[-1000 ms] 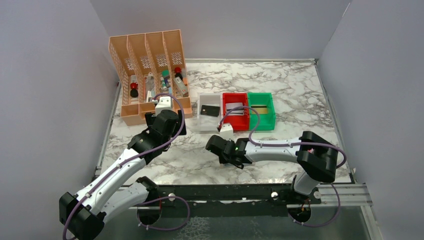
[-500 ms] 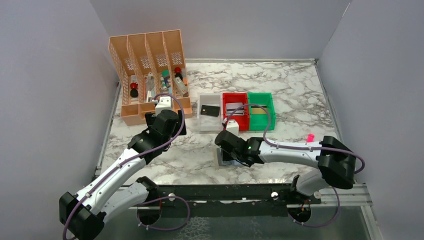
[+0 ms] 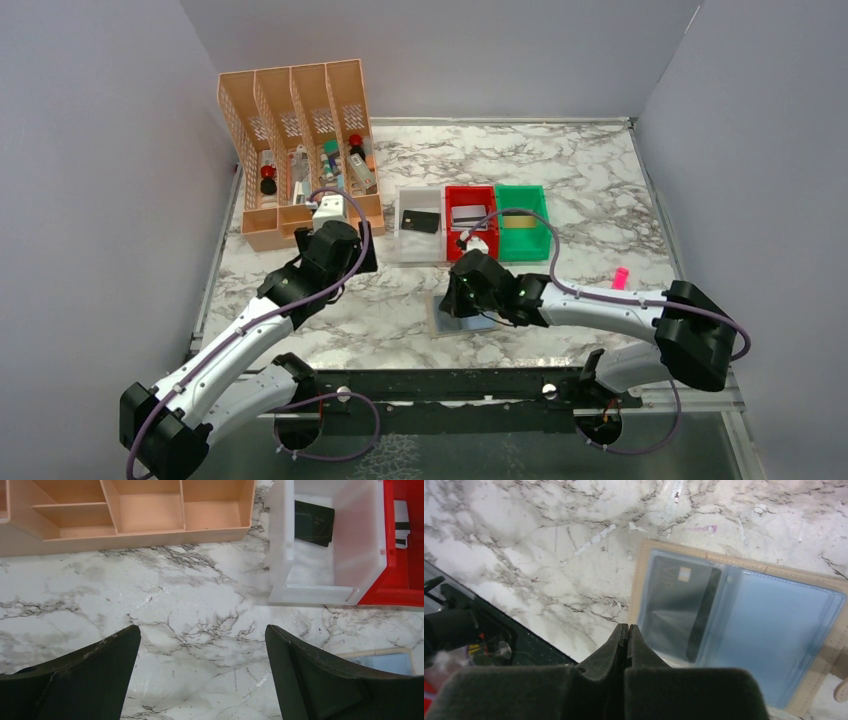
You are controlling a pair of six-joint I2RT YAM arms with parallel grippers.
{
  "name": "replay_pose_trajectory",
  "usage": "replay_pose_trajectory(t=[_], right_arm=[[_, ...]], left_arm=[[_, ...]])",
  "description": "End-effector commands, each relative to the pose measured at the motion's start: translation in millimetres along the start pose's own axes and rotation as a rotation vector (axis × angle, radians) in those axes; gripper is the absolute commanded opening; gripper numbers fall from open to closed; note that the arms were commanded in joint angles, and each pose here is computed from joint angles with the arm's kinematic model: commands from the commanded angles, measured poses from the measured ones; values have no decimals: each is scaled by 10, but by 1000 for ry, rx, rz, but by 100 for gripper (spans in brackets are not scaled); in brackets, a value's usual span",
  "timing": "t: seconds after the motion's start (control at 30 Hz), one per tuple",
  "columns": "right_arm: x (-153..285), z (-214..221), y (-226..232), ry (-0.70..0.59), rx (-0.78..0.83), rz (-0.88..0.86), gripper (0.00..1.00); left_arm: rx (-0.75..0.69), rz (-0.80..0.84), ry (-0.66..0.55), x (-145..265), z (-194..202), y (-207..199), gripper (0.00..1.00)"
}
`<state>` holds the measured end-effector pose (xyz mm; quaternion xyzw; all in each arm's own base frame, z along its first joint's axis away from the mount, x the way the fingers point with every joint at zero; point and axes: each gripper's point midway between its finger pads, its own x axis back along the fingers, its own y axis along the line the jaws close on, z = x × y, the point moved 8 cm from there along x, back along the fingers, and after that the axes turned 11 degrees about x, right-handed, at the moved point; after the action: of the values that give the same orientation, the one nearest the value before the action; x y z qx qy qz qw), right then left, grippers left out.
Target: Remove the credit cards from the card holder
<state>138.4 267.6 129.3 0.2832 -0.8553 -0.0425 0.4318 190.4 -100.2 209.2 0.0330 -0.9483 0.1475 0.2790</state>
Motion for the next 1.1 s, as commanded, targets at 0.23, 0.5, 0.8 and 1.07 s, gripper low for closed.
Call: replay_pose_trajectory(t=[0.23, 0.5, 0.8, 1.07], right_arm=[[-4, -32, -106, 19, -14, 19, 12], [-194, 34, -216, 134, 65, 164, 33], [-302, 117, -317, 194, 96, 268, 39], [-415, 240, -356, 246, 102, 290, 21]], left_arm=[[144, 198, 116, -73, 241, -225, 99], [147, 220, 156, -162, 305, -298, 99], [137, 210, 180, -207, 349, -306, 99], [132, 203, 179, -214, 356, -295, 99]])
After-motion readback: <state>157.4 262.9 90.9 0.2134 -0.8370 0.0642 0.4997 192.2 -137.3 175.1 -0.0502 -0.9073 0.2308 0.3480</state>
